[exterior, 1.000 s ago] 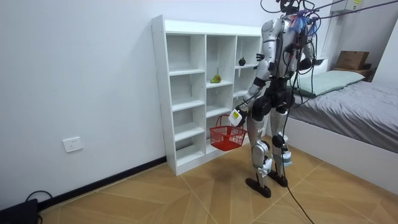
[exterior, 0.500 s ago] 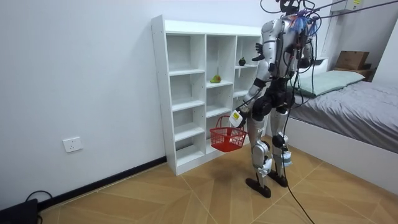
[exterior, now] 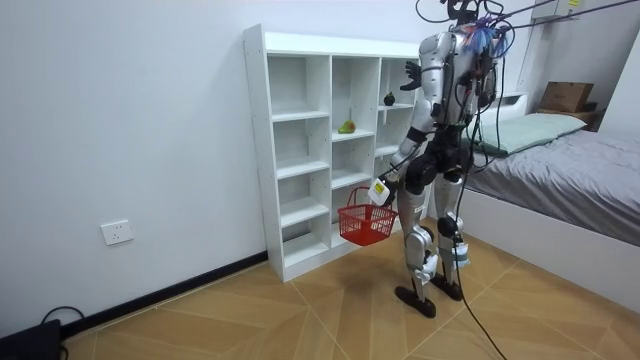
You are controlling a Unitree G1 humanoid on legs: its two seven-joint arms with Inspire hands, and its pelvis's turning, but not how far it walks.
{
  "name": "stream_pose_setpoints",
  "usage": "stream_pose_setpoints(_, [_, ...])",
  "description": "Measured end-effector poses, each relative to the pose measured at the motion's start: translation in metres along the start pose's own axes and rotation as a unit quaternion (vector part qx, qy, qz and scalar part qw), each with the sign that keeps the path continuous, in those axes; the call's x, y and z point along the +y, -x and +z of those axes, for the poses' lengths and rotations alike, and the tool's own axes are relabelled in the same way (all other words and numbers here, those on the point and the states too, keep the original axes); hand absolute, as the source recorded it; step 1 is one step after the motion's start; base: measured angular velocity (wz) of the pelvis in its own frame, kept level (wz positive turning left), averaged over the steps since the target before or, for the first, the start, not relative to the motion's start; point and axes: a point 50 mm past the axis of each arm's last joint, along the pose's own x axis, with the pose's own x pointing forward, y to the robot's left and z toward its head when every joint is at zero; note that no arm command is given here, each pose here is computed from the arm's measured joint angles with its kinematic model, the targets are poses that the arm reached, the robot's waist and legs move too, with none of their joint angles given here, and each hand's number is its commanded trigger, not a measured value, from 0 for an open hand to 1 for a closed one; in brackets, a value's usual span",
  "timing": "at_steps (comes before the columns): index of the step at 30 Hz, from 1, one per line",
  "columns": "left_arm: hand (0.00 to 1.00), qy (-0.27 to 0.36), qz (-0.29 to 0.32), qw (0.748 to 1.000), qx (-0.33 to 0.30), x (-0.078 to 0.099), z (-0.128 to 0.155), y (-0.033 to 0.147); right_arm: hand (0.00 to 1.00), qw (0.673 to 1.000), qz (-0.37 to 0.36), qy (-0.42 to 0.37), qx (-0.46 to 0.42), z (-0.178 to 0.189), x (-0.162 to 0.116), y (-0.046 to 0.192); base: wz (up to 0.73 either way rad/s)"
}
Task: Collect fruits from the closet
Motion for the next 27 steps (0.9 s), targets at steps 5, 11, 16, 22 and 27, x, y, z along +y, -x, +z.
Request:
stream_pose_setpoints(5, [1.0,0.001,0.002,1.0,0.014,0.0,-0.004,0.001,0.0,1.0,0.005,0.007,0.025,-0.01,0.003,-0.008,0.06])
stream_pose_setpoints(11, [1.0,0.002,0.001,1.0,0.019,0.0,-0.003,0.0,0.0,0.999,0.006,-0.006,0.041,-0.014,0.003,-0.009,0.09])
stream_pose_setpoints(16, [1.0,0.002,0.001,1.0,0.02,0.0,-0.003,0.0,0.0,0.999,0.012,0.009,0.035,-0.011,0.006,-0.013,0.0])
stream_pose_setpoints(22, [1.0,0.002,0.005,1.0,0.018,0.0,-0.002,-0.001,0.0,0.999,0.019,0.009,0.026,-0.008,0.009,-0.017,0.0])
stream_pose_setpoints(27, [1.0,0.002,0.005,1.0,0.019,0.0,-0.002,-0.001,0.0,0.999,0.02,0.013,0.039,-0.014,0.009,-0.016,0.0])
